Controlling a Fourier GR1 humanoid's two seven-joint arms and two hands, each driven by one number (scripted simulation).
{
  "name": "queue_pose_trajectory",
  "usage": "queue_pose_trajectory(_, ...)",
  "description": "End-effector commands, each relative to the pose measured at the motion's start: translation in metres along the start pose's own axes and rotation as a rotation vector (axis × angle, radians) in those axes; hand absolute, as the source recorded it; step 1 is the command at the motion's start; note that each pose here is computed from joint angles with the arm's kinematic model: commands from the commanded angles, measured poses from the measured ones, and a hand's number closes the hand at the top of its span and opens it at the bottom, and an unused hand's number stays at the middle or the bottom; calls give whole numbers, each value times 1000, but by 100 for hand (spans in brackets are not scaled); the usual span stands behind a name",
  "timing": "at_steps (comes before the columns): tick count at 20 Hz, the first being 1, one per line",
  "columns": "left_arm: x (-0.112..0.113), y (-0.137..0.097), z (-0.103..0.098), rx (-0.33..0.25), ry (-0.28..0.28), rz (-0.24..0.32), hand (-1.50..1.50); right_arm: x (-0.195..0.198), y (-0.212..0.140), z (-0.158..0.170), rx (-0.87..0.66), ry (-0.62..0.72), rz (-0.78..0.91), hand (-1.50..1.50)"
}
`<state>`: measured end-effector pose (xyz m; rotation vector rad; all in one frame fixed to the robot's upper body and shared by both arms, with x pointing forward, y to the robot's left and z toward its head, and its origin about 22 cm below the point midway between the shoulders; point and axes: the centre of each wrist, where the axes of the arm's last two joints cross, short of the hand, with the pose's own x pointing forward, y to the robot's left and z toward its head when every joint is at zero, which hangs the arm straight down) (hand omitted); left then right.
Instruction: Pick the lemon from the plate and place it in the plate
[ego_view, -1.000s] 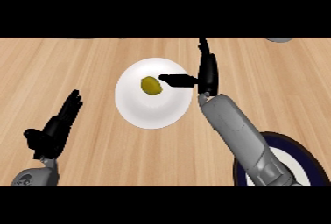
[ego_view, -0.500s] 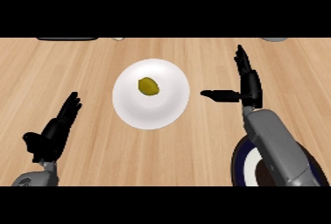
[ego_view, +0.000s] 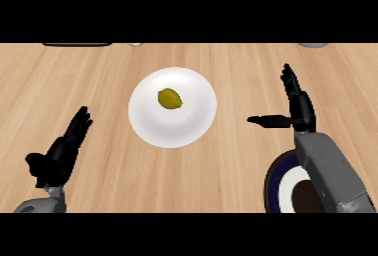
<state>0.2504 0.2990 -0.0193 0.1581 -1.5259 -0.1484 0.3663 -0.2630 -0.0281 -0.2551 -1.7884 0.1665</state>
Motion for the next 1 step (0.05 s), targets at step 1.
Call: queue_pose_trajectory(1,-13,-13,-10,-15,20,13,0,-19,-6,10,-20,-29,15,-150)
